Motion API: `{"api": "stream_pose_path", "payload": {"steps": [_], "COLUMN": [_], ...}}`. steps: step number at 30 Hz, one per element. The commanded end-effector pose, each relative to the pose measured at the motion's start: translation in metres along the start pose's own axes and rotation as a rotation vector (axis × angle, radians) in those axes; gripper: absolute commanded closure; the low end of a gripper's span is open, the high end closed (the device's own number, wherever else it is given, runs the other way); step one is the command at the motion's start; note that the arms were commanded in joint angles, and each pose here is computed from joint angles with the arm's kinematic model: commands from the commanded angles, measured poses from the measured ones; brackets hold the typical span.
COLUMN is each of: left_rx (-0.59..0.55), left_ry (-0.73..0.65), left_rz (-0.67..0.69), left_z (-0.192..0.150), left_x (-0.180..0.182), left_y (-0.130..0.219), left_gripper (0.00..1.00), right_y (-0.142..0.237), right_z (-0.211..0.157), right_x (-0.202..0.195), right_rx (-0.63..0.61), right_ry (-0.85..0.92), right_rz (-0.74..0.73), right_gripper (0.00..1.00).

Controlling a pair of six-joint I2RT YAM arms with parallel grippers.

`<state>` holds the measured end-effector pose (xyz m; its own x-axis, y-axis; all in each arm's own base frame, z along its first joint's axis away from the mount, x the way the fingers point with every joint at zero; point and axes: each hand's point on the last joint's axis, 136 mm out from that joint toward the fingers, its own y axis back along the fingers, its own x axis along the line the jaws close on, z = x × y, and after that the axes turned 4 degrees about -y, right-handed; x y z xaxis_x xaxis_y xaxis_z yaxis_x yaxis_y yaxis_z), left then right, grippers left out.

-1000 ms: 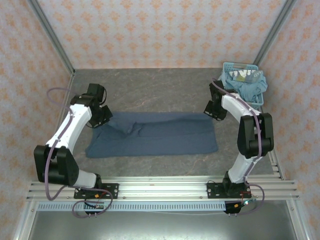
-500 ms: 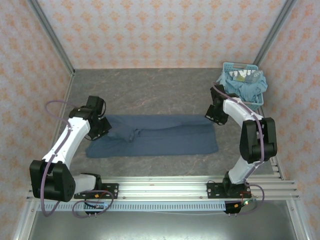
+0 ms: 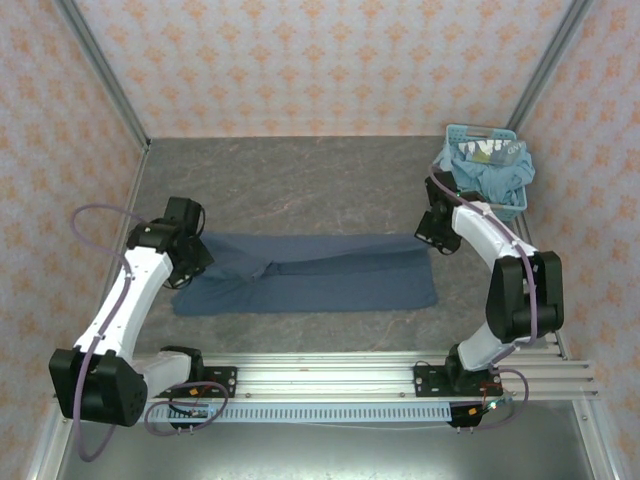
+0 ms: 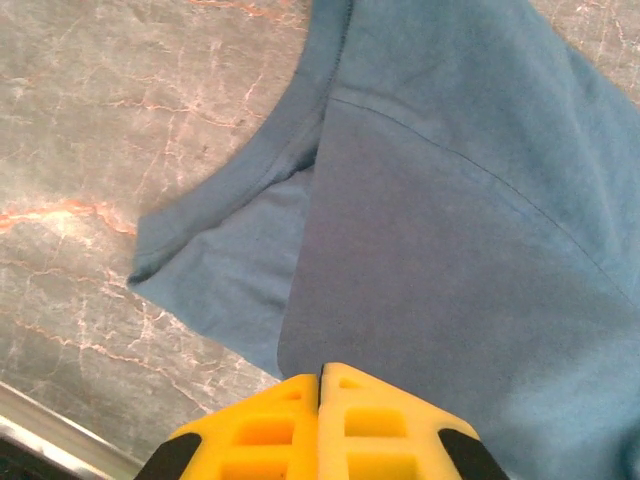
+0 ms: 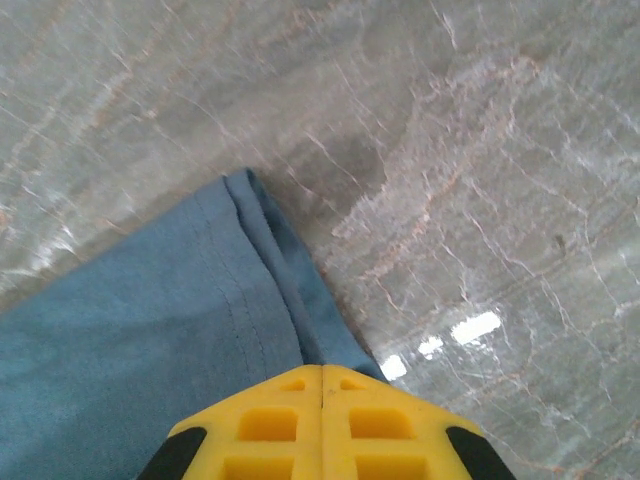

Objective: Fold and stack the t-shirts

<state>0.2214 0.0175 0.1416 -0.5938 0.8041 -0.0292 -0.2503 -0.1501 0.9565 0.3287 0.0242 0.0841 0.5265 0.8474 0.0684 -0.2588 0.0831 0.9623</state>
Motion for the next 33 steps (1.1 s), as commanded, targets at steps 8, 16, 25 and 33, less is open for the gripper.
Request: {"api": "stream_pose_path", "payload": {"steps": [8,16,25,33], "left_rx": [0.098,0.105,0.113,0.126], "left_ry": [0.012,0.026,0.062,0.09], "left_rz": [0.094,0.108,0.066,0.025], "left_z": [-0.037,-0.045,-0.056,-0.075], "left_x": [0.018,0.02,0.014,0.012], "left_y": [-0.033,-0.04,-0.028,-0.021], "left_gripper": [1.0,1.0,1.0,1.0], "right_y": [-0.028,-0.035,-0.031,-0.018], "right_z": [-0.037,-0.042,-0.037,-0.026], "right_x": [-0.031,-0.034,-0.035,-0.036], "right_rx": [0.083,0.096,0.071,0.022], "right_ry": [-0.011,-0.006,-0.005,-0.009], "right_rz": [-0.112,-0.134,-0.144,-0.149], "right_gripper": [1.0,1.0,1.0,1.0]}}
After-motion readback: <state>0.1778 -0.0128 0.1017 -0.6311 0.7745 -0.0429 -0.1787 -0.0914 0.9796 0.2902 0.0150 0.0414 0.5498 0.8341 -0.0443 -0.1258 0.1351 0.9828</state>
